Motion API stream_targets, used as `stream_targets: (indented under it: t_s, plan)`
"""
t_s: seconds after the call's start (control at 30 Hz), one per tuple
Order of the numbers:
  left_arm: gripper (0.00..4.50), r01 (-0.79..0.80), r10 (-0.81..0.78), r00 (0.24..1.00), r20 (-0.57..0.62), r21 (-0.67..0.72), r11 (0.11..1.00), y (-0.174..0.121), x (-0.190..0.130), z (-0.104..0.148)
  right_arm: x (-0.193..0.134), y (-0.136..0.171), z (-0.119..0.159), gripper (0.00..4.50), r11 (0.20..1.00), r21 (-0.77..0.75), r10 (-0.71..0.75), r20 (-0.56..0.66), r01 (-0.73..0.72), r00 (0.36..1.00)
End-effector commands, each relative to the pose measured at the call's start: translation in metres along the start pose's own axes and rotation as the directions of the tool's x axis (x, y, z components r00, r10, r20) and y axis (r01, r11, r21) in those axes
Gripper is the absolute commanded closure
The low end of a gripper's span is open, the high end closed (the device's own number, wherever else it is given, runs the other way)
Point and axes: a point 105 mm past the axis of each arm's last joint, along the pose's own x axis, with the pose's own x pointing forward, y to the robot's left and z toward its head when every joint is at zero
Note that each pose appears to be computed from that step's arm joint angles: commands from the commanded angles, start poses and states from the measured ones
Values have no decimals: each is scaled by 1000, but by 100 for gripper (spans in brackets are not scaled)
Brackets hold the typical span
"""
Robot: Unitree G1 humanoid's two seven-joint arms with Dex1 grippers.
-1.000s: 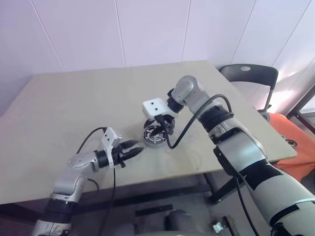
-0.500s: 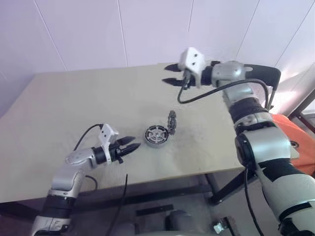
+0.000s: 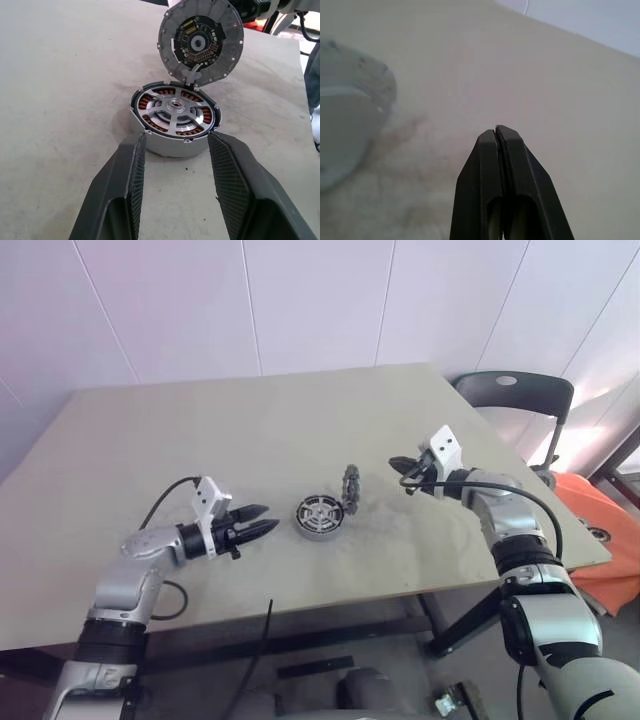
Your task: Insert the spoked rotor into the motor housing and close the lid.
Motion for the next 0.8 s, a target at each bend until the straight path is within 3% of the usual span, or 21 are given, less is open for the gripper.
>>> stream_targets:
  t_s: [0.03,0.13,0.33,0.8]
  plan:
    - [238,12,-13,1000,22,54,998,2,-8,18,2,14,26,447,997,-8,75,61,-75,995]
    - [238,10,-9,1000,-10,60,998,4,-13,13,4,26,12,447,992,-13,125,-9,-125,992]
    - [238,-25,25,1000,8,41,999,7,-16,11,3,23,-26,447,988,-116,79,-180,-101,980]
    - [238,-42,42,999,5,25,999,6,-16,5,3,39,-23,447,962,-105,231,-181,-253,956]
